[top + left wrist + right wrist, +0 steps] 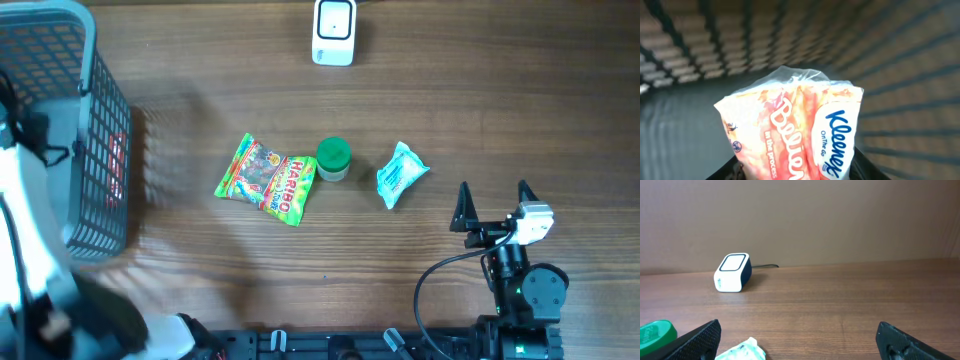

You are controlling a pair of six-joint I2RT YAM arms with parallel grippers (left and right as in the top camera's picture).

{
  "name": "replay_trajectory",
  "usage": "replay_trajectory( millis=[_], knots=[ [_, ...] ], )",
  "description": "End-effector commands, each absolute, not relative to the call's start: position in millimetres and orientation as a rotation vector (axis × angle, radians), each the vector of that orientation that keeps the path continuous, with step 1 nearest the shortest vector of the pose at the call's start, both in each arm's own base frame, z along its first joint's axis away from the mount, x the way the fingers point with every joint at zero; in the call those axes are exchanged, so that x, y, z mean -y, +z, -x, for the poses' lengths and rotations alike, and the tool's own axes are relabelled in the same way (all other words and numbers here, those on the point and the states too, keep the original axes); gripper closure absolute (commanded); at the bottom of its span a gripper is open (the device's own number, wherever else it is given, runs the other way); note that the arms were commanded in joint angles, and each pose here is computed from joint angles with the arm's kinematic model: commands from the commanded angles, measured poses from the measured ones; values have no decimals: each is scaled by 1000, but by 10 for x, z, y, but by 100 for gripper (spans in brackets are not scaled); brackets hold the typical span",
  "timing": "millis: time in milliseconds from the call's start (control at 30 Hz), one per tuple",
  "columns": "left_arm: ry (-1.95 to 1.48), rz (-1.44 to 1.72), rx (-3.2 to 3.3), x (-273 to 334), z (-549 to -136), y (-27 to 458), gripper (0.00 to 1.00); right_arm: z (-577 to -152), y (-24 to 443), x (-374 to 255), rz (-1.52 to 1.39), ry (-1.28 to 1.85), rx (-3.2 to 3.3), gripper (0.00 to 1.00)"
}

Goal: Scan the item barcode
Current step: 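Reach the left gripper into the basket and grasp the Kleenex tissue pack, then carry the tissue pack toward the scanner and set it below the jar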

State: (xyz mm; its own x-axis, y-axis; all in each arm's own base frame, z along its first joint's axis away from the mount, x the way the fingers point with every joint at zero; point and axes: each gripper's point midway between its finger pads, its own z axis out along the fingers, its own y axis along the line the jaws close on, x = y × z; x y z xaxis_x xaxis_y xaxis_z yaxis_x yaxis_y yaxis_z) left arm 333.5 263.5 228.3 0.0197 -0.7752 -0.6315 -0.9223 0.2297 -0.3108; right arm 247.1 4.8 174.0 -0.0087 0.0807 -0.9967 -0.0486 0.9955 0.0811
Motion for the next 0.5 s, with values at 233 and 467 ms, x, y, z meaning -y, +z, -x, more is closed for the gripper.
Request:
replay_trajectory(
  millis=[233,467],
  knots=[
    [-378,977,-1857,-329,-3390,3663,57,-2465,1758,-87,-1,110,-1568,0],
    [-437,727,-2420,1391,-3582,2297,60,-2465,1758,-87,-1,110,-1568,0]
  ],
)
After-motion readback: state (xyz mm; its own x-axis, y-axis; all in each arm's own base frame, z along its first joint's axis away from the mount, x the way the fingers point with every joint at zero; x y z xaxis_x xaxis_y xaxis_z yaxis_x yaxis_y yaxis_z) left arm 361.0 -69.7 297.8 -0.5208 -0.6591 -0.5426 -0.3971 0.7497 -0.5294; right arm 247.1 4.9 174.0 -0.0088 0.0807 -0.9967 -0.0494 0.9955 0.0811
